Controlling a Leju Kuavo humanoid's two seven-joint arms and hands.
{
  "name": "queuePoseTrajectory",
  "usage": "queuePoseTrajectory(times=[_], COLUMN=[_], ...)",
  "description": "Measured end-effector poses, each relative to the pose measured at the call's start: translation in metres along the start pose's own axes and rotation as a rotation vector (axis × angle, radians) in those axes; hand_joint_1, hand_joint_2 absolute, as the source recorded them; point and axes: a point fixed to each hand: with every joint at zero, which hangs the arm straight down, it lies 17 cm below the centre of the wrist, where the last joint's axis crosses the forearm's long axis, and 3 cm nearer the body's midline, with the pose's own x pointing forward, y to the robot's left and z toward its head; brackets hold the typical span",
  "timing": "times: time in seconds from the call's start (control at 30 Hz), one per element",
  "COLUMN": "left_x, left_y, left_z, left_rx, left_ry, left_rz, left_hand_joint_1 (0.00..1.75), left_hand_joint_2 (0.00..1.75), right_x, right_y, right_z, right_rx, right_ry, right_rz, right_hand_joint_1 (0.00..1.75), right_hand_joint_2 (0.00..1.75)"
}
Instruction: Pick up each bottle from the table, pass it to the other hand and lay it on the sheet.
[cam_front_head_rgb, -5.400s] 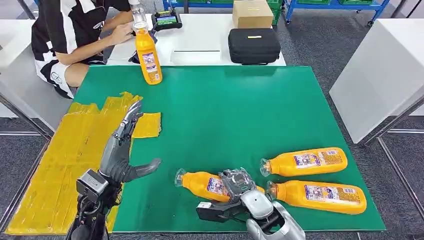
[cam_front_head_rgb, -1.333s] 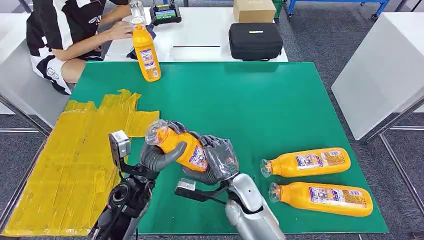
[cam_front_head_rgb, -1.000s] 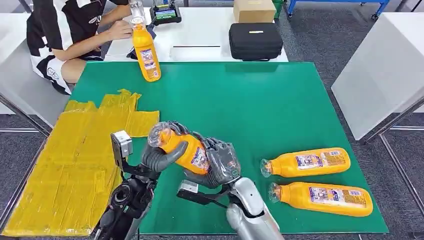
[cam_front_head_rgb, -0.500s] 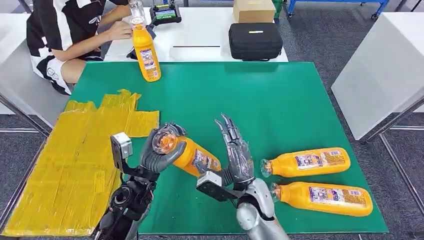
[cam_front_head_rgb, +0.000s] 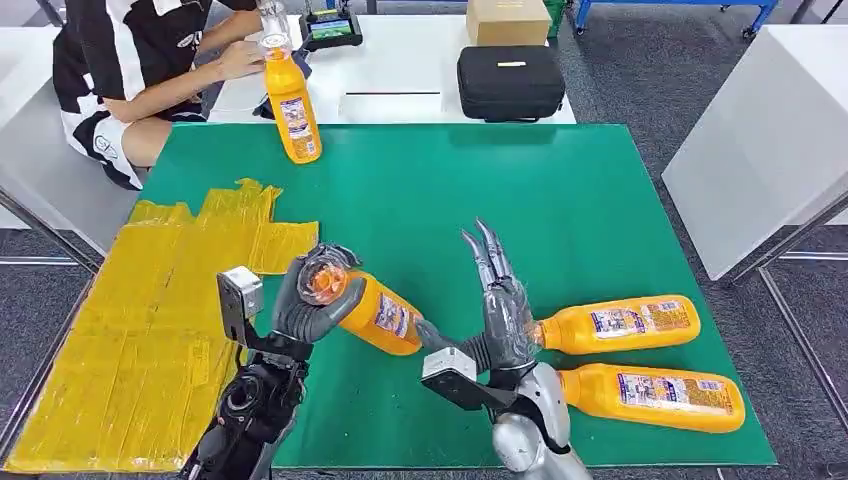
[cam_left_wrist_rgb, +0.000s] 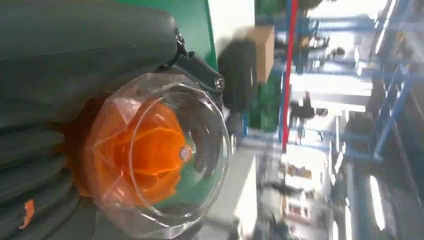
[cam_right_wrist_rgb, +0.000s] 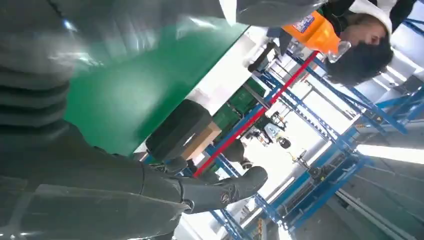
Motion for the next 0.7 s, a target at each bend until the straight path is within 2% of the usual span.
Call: queuePoseTrajectory(times=[0.23, 0.37, 0.7], left_x=[0.007, 0.023, 0.056], left_y=[0.02, 0.041, 0.064], left_z=[-0.003, -0.006, -0.01], left_rx=[0.077, 0.167, 0.262], left_ry=[-0.036, -0.097, -0.2], left_rz=[-0.118, -0.259, -0.365], left_hand_joint_1=[1.75, 1.75, 1.75], left_hand_joint_2=[1.75, 1.75, 1.75], right_x=[0.004, 0.005, 0.003], right_y=[-0.007, -0.012, -0.015], right_z=[0.001, 0.002, 0.002], right_rx=[-0.017, -0.032, -0.046], right_ry=[-0.009, -0.016, -0.014], right_rz=[0.0, 0.005, 0.009], right_hand_joint_1=[0.0, 0.0, 0.0], right_hand_joint_2=[1.75, 1.75, 1.75])
